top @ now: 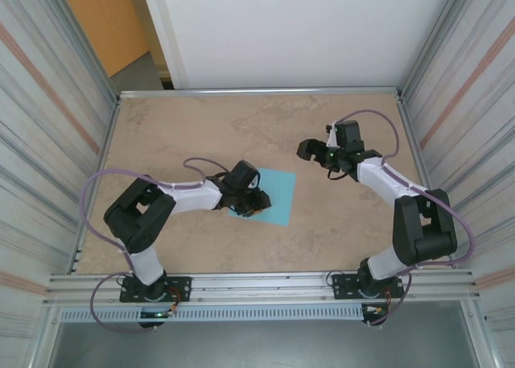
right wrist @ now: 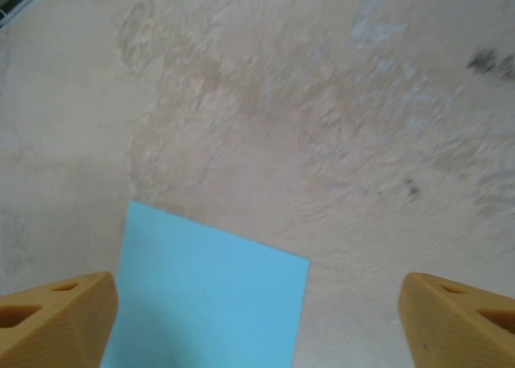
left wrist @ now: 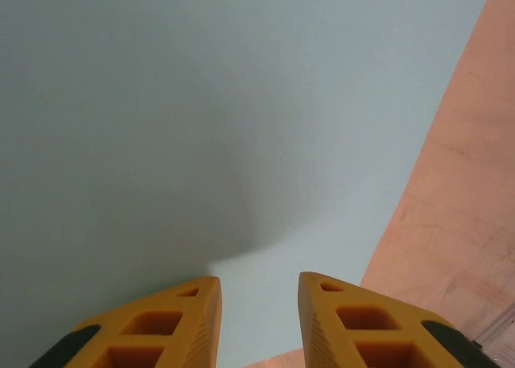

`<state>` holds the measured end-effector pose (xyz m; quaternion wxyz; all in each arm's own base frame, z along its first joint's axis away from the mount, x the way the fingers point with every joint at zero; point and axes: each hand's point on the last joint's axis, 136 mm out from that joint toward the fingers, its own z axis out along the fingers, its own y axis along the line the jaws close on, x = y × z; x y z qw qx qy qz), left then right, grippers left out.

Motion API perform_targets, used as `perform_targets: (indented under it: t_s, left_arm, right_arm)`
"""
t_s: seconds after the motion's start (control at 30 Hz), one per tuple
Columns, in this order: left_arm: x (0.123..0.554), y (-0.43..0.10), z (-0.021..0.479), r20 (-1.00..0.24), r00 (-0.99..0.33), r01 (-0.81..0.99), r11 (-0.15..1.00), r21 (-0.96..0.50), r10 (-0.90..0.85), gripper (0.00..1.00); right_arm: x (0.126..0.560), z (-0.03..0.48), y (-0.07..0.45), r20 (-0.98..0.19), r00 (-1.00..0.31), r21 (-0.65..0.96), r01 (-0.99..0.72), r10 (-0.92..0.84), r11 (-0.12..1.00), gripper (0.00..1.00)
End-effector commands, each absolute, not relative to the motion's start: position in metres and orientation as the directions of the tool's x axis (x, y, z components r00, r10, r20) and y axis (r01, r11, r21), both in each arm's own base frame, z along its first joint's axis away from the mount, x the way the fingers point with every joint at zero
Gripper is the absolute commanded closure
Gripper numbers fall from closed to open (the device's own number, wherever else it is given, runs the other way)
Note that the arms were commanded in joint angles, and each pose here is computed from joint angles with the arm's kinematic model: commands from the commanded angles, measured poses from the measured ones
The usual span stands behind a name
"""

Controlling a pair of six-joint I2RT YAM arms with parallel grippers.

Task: Fold a paper plane with a square sheet of paper (pick it up from the middle)
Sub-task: Move the square sheet of paper to the center of the table.

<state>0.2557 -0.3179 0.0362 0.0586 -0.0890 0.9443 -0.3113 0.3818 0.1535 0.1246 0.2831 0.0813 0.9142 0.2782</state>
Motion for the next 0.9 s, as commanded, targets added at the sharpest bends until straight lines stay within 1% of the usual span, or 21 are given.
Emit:
perform_targets:
  t_s: [0.0,0.07,0.13,0.27,0.4,0.43,0.57,0.73,0.87]
  left_arm:
    - [0.274,-0.314,0.085,-0.162,-0.965,-0.055,0.766,-0.641,-0.205,0.68]
    - [0.281,-0.302,0.090,-0.206,-0.961,-0.021,0.790,-0.613,-0.185,0.68]
    - [0.287,-0.289,0.088,-0.216,-0.961,-0.012,0.805,-0.593,-0.173,0.69]
    - [0.299,-0.272,0.075,-0.191,-0.969,-0.017,0.810,-0.587,-0.159,0.72]
    - [0.310,-0.271,0.065,-0.167,-0.977,-0.011,0.816,-0.578,-0.132,0.75]
    - [0.311,-0.271,0.062,-0.164,-0.979,-0.007,0.818,-0.575,-0.124,0.76]
    - [0.317,-0.273,0.052,-0.154,-0.982,-0.007,0.835,-0.550,-0.110,0.78]
    - [0.313,-0.264,0.036,-0.125,-0.985,-0.042,0.857,-0.513,-0.122,0.78]
    - [0.302,-0.252,0.021,-0.094,-0.983,-0.094,0.873,-0.478,-0.157,0.78]
  right_arm:
    - [0.359,0.106,0.168,-0.356,-0.885,0.563,0.054,0.301,0.825,0.20]
    - [0.348,0.097,0.178,-0.297,-0.907,0.564,0.086,0.298,0.821,0.27]
    - [0.337,0.087,0.187,-0.241,-0.921,0.574,0.119,0.306,0.810,0.31]
    - [0.319,0.068,0.206,-0.175,-0.934,0.569,0.162,0.311,0.806,0.39]
    - [0.312,0.048,0.221,-0.129,-0.950,0.541,0.172,0.284,0.823,0.51]
    - [0.311,0.044,0.223,-0.121,-0.952,0.534,0.175,0.280,0.827,0.52]
    - [0.313,0.028,0.227,-0.090,-0.958,0.515,0.188,0.271,0.836,0.57]
    - [0.315,0.019,0.228,-0.083,-0.964,0.494,0.179,0.251,0.851,0.58]
    - [0.317,0.012,0.226,-0.083,-0.968,0.474,0.169,0.235,0.864,0.58]
